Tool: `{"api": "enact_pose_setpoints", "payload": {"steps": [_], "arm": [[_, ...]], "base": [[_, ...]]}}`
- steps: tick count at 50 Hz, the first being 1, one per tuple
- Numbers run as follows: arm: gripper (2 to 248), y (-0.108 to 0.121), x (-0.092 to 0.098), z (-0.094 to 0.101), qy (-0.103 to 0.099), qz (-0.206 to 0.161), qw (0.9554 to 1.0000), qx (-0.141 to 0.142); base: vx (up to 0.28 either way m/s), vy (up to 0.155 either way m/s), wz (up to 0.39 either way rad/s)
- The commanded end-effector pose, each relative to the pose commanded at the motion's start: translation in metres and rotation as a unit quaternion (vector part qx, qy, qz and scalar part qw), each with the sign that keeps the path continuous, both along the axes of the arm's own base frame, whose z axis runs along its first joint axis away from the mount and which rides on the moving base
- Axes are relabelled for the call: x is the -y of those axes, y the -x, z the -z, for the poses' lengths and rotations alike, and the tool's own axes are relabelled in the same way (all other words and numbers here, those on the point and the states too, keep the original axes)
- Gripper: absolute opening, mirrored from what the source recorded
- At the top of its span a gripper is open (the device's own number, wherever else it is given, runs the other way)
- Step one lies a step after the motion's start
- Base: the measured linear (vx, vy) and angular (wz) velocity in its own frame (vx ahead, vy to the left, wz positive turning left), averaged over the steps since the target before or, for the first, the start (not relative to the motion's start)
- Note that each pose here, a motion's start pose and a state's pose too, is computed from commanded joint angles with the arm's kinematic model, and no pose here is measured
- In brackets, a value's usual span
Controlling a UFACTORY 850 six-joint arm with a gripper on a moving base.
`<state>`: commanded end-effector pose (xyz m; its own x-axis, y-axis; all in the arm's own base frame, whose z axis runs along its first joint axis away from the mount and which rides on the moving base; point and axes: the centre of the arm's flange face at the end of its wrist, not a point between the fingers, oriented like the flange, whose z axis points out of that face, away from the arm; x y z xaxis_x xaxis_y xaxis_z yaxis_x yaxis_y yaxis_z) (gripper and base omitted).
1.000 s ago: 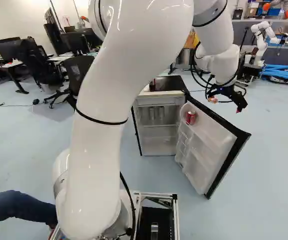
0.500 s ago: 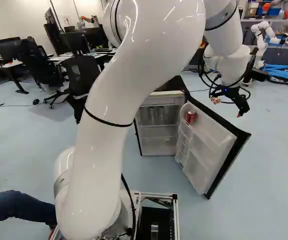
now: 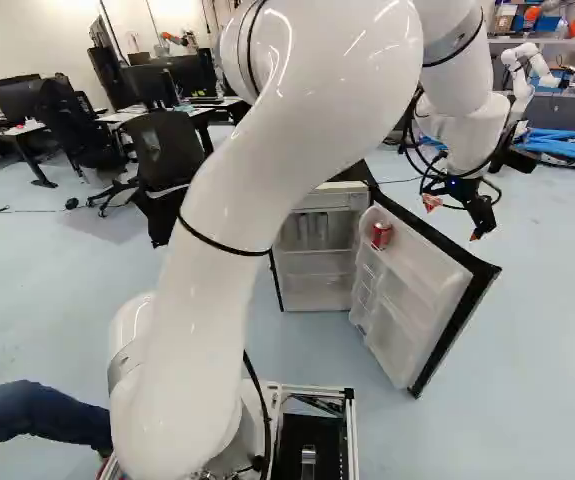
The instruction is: Grab a drink from the fridge
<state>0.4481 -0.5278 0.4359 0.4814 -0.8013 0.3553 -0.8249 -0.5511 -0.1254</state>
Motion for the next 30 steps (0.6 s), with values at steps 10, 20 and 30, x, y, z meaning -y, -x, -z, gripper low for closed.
{"api": "enact_pose_setpoints", "payload": {"steps": [10, 20, 30], "arm": [[247, -0.002, 0.003, 0.014, -0.007, 0.000, 1.0000, -0.006], [247, -0.004, 0.006, 0.028, -0.013, 0.000, 0.9998, -0.011], [247, -0.006, 0.008, 0.041, -0.019, 0.000, 0.9997, -0.016]], "base": [[0.000, 0.000, 0.000], [0.000, 0.000, 0.000], [0.000, 0.000, 0.000]]}}
